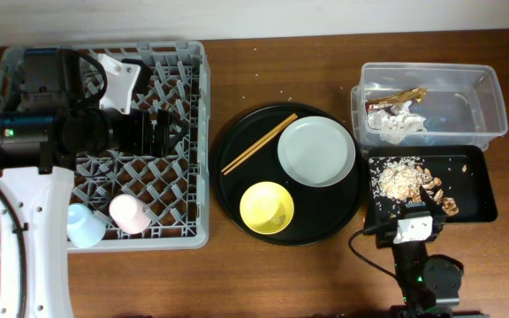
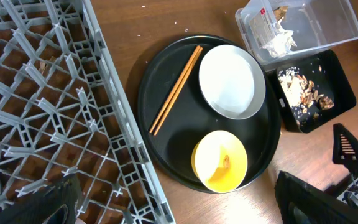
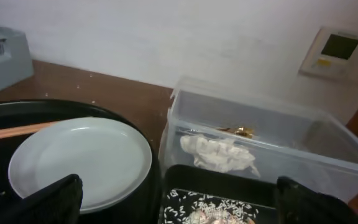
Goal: Sort waste into correct bins and load items into the dishwasher rack
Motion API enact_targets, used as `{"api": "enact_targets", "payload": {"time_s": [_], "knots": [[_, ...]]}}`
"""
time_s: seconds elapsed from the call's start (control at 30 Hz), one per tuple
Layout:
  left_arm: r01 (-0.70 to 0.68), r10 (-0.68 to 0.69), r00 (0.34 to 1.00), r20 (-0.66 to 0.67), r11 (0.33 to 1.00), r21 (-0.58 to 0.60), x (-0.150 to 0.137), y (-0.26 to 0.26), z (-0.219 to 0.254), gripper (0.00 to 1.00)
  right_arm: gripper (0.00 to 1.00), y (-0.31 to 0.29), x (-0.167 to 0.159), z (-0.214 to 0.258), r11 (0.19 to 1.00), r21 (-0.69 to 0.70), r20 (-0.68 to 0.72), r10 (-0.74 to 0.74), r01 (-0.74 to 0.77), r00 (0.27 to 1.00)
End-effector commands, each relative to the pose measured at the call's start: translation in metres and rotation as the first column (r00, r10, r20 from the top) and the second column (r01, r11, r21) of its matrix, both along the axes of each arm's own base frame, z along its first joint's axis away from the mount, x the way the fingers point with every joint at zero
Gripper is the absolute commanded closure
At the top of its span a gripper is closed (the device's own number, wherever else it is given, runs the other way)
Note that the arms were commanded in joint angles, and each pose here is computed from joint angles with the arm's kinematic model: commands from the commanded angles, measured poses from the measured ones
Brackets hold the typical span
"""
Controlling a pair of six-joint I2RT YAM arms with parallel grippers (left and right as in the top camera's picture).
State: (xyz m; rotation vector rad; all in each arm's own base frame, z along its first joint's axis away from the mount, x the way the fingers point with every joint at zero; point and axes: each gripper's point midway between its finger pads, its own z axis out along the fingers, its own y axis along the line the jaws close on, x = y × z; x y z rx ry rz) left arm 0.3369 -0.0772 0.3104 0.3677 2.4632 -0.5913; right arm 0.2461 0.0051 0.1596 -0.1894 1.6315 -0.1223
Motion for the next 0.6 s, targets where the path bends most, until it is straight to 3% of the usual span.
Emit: {"api": "enact_targets", "payload": {"time_s": [0.0,0.13,0.2,0.23,0.27,0.33,0.37,0.4,0.43,0.47,0.5,0.53,0.57], "knots": [[0.000,0.000,1.000,0.016,1.000,-0.002,-0.001,-0.001,0.005,0.01,0.01,-0.002,0.000,-0.003,1.000,-0.003,-0.005,-0.009,0.009,1.000],[0.005,-0.005,1.000,0.015,1.000,-0.012,-0.002,-0.003,0.006,0.01,0.02,-0.002,0.000,-0.003,1.000,-0.003,-0.005,-0.009,0.009,1.000],[0.086,-0.085,0.996,0.018,0.985,-0.146,-0.010,-0.025,0.019,0.01,0.02,-0.002,0.000,-0.003,1.000,-0.003,-0.005,-0.009,0.009,1.000],[0.156,-0.132,0.983,0.125,0.965,-0.209,0.000,-0.038,0.039,0.01,0.02,-0.002,0.000,-0.003,1.000,-0.003,-0.005,-0.009,0.009,1.000],[0.214,-0.183,0.969,0.165,0.957,-0.196,0.007,-0.056,0.040,0.01,0.02,-0.002,0.000,-0.003,1.000,-0.003,-0.005,-0.009,0.009,1.000],[0.249,-0.249,0.967,0.047,0.968,0.003,0.021,-0.100,-0.020,0.01,0.02,-0.002,0.000,-0.003,1.000,-0.003,-0.005,-0.009,0.009,1.000],[0.325,-0.323,0.946,-0.035,0.941,0.096,0.027,-0.141,-0.067,0.01,0.02,-0.002,0.000,-0.003,1.000,-0.003,-0.005,-0.009,0.009,1.000],[0.264,-0.263,0.964,-0.035,0.933,0.244,0.052,-0.144,-0.099,0.01,0.02,-0.002,0.000,-0.003,1.000,-0.003,-0.005,-0.009,0.009,1.000],[0.109,-0.115,0.993,-0.006,0.927,0.359,0.087,-0.135,-0.128,0.02,0.02,-0.002,0.000,-0.003,1.000,-0.003,-0.005,-0.009,0.009,1.000],[0.098,-0.108,0.994,0.007,0.927,0.362,0.101,-0.140,-0.142,0.03,0.02,-0.002,0.000,-0.003,1.000,-0.003,-0.005,-0.009,0.009,1.000],[0.105,-0.117,0.993,0.011,0.925,0.366,0.118,-0.148,-0.167,0.11,0.01,-0.002,0.000,-0.003,1.000,-0.003,-0.005,-0.009,0.009,1.000],[0.134,-0.139,0.990,-0.015,0.912,0.387,0.129,-0.154,-0.204,0.28,0.02,-0.002,0.000,-0.003,1.000,-0.003,-0.005,-0.009,0.009,1.000],[0.150,-0.143,0.989,-0.048,0.904,0.400,0.134,-0.155,-0.233,0.52,0.02,-0.002,0.000,-0.003,1.000,-0.003,-0.005,-0.009,0.009,1.000]]}}
